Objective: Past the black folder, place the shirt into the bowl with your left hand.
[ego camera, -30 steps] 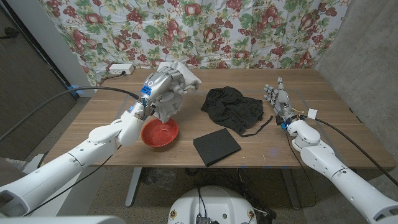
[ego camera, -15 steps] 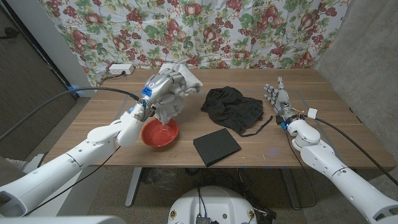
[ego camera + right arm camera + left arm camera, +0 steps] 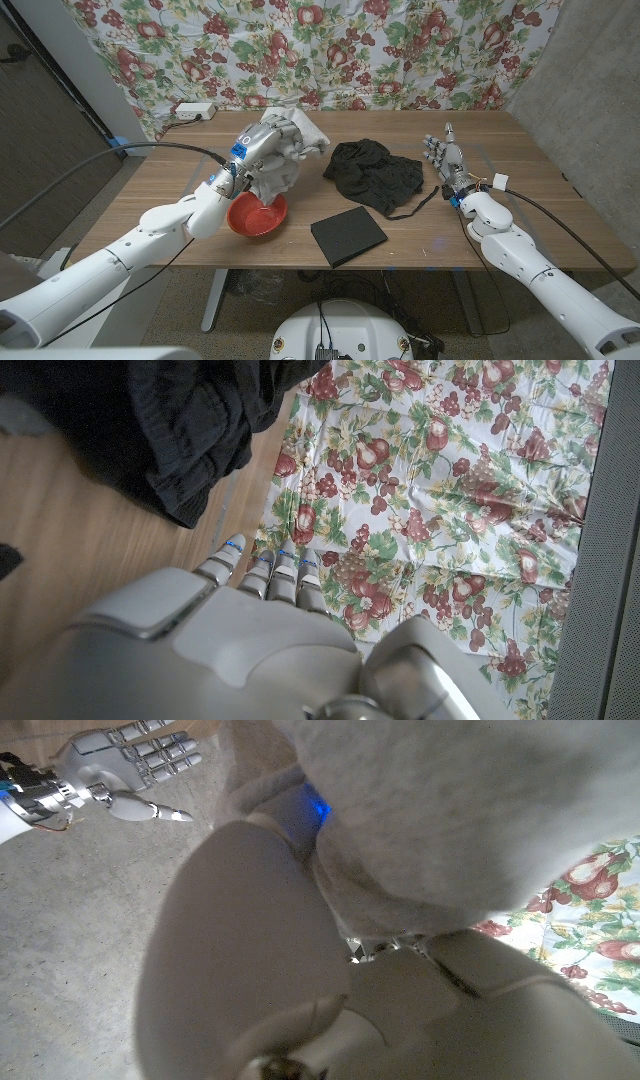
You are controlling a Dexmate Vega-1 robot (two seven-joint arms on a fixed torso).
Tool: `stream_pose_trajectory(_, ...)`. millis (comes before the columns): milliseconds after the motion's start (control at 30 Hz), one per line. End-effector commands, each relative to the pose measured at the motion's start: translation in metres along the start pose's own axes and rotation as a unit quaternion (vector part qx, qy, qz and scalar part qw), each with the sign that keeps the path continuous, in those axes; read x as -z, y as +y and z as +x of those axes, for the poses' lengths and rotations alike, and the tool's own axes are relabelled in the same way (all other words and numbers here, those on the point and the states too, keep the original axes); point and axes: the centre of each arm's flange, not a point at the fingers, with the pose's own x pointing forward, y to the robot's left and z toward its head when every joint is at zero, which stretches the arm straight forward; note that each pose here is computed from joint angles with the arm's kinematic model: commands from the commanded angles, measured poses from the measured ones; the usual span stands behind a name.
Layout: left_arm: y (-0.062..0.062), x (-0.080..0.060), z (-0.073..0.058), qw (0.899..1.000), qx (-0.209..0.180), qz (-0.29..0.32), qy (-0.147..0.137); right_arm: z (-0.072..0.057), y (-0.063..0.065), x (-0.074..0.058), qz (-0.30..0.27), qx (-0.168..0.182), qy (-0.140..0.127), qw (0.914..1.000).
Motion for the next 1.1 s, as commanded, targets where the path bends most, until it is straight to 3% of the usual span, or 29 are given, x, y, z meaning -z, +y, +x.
stream_pose_trajectory(33, -0.008, -0.013, -0.009, 0.999, 0.028, -0.037, -0.01, 0.002, 0.003, 0.002, 0.002, 0.001, 0.002, 1.0)
stream_pose_trajectory(633, 0.001, -0.027, -0.026, 0.999, 0.033, -0.036, -0.001, 0.0, 0.003, 0.003, 0.002, -0.001, 0.004, 1.0)
stream_pose_trajectory(1100, 0.006, -0.022, -0.04, 0.998, 0.048, -0.025, 0.02, 0.005, 0.008, 0.004, 0.001, -0.007, 0.006, 1.0)
